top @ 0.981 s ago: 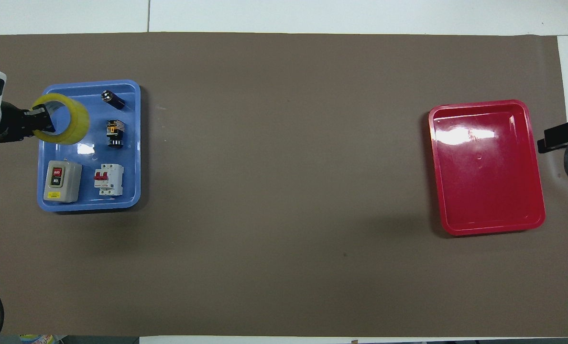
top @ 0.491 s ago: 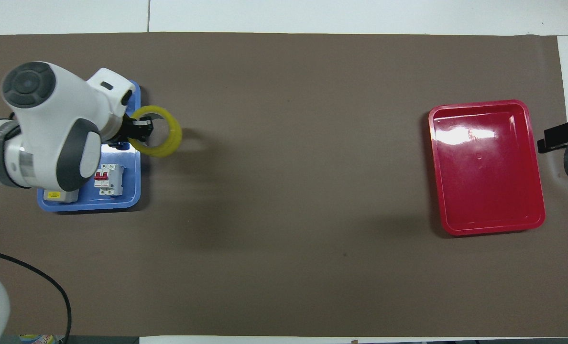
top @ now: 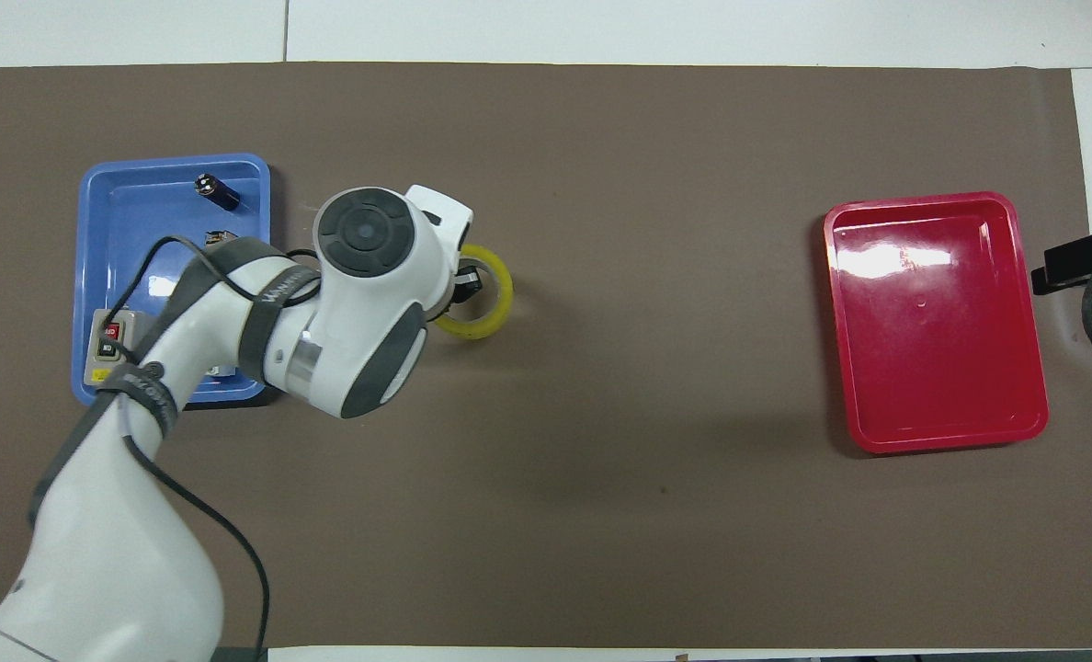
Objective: Place and move tape with both arms
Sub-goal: 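Carry the yellow tape with the left gripper toward the table center, then release the tape on the table while the right gripper reaches toward it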
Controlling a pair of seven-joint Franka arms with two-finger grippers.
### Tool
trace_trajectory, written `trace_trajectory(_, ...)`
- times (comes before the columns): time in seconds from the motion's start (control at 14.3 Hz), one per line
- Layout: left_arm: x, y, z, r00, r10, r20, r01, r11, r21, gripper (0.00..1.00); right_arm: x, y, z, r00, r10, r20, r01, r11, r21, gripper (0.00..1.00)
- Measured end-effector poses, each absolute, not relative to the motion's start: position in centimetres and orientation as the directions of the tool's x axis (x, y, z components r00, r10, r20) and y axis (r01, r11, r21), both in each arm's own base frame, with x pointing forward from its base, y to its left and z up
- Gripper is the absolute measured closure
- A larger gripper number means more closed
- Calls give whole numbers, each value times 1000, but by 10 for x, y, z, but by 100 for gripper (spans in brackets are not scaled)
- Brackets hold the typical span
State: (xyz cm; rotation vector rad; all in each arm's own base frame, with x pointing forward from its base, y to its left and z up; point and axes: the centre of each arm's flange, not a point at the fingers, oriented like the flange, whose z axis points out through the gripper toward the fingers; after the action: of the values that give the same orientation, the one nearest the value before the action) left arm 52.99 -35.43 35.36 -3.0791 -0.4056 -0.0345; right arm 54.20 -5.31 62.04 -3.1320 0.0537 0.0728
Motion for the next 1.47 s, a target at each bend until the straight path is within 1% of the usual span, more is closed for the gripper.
trace_trajectory(0.14,515,-396,337,974,224,23,225,-973,-41,78,542,-53,620,998,-34,-47,-35,-999,-7,0)
trace_trajectory(0.28,503,-421,322,982,188,20,189,-981,-47,78,542,-53,620,998,-34,-47,-35,-999,-7,0)
trace_trajectory(0.56,503,-428,312,983,179,36,180,-983,-27,78,542,-53,620,998,-34,-47,-34,-999,-7,0)
trace_trajectory(0.63,503,-428,313,983,179,38,180,-983,-24,71,542,-53,620,998,-34,-47,-35,-999,-7,0)
trace_trajectory(0.84,504,-427,321,982,182,47,183,-983,-13,41,542,-54,620,998,-36,-47,-36,-999,-7,0)
trace_trajectory(0.91,506,-424,331,981,187,54,188,-982,-5,27,542,-55,620,998,-37,-47,-37,-999,-7,0)
trace_trajectory(1.05,514,-401,363,972,222,74,222,-975,15,6,542,-52,620,998,-32,-47,-33,-999,-7,0)
trace_trajectory(1.12,519,-380,381,965,249,80,247,-969,24,0,542,-47,620,999,-24,-48,-24,-1000,-9,0)
trace_trajectory(1.26,528,-327,412,957,278,77,277,-961,17,0,546,-19,616,999,8,-39,8,-1000,-16,0)
trace_trajectory(1.47,544,-246,439,980,194,47,195,-980,-24,0,558,50,605,999,29,24,30,-999,-32,0)
